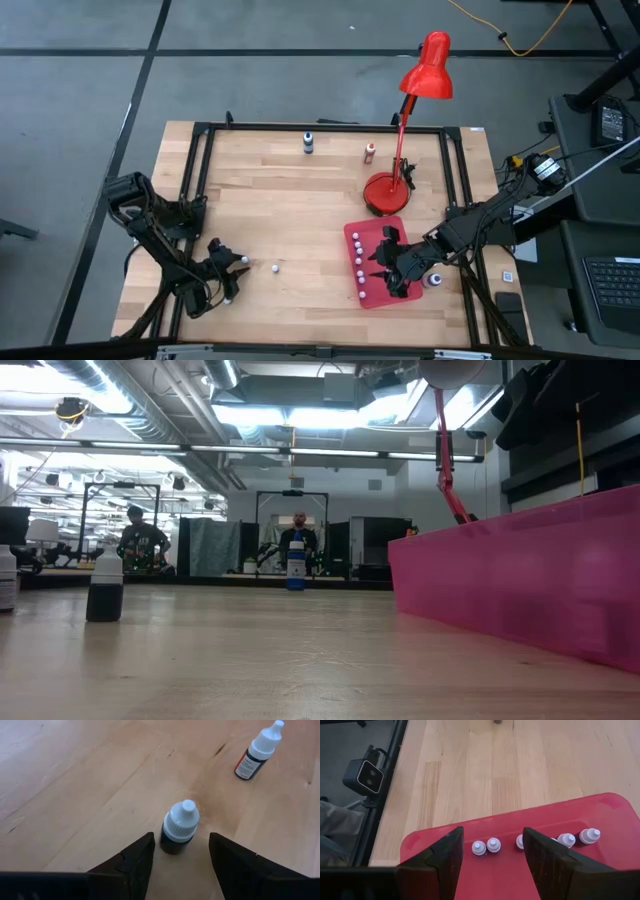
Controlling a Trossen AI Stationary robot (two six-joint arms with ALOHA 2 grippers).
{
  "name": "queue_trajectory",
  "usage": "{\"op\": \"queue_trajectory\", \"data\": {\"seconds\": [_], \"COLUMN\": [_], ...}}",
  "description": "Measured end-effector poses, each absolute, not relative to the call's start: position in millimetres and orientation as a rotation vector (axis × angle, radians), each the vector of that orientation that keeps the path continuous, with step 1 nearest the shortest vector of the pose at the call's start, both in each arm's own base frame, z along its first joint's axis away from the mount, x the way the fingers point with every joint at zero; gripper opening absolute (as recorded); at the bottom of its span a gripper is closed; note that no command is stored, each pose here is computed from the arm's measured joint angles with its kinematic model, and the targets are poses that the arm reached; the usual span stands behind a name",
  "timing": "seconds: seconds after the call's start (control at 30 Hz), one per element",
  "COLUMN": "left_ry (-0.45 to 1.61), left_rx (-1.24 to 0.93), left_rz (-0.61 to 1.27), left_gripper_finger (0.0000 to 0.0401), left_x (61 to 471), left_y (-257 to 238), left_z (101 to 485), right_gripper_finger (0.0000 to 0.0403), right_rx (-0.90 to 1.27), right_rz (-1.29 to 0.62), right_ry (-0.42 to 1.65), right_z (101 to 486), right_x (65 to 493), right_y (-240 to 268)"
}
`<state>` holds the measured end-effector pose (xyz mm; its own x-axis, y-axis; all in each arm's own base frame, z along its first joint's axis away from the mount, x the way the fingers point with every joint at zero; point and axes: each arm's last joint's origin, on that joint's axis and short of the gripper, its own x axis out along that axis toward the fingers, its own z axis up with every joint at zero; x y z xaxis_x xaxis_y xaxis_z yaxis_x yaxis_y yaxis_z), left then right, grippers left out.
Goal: Pick & Place food coloring
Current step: Put the small blue food coloring bottle into the red bin
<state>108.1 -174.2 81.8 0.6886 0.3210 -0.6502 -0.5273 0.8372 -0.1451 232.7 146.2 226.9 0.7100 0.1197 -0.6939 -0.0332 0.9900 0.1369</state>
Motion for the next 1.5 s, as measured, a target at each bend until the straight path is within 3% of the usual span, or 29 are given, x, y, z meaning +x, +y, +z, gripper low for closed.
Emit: {"op": "queue_trajectory", "data": {"seconds": [0.47, 0.8, 1.27, 1.5], "left_ry": [0.628, 0.633, 0.613, 0.586], "left_rx": [-0.388, -0.428, -0.409, -0.359], "left_rz": [0.514, 0.5, 0.342, 0.24], "left_gripper_finger": [0.0146, 0.0063, 0.0048, 0.0047], "left_x": [111.8, 111.2, 142.1, 175.2], "left_y": [-172.4, -171.4, -152.0, -133.2], "left_z": [82.1, 91.2, 179.7, 244.9], "right_gripper_finger": [0.0205, 0.0205, 0.0205, 0.0205], "right_rx": [0.117, 0.14, 0.2, 0.139], "right_rz": [0.084, 0.096, 0.109, 0.099], "right_ry": [0.777, 0.729, 0.53, 0.42], "right_z": [226.9, 230.4, 251.7, 303.6], "right_x": [232.7, 235.8, 260.3, 281.0], "right_y": [146.2, 148.0, 133.6, 117.2]}}
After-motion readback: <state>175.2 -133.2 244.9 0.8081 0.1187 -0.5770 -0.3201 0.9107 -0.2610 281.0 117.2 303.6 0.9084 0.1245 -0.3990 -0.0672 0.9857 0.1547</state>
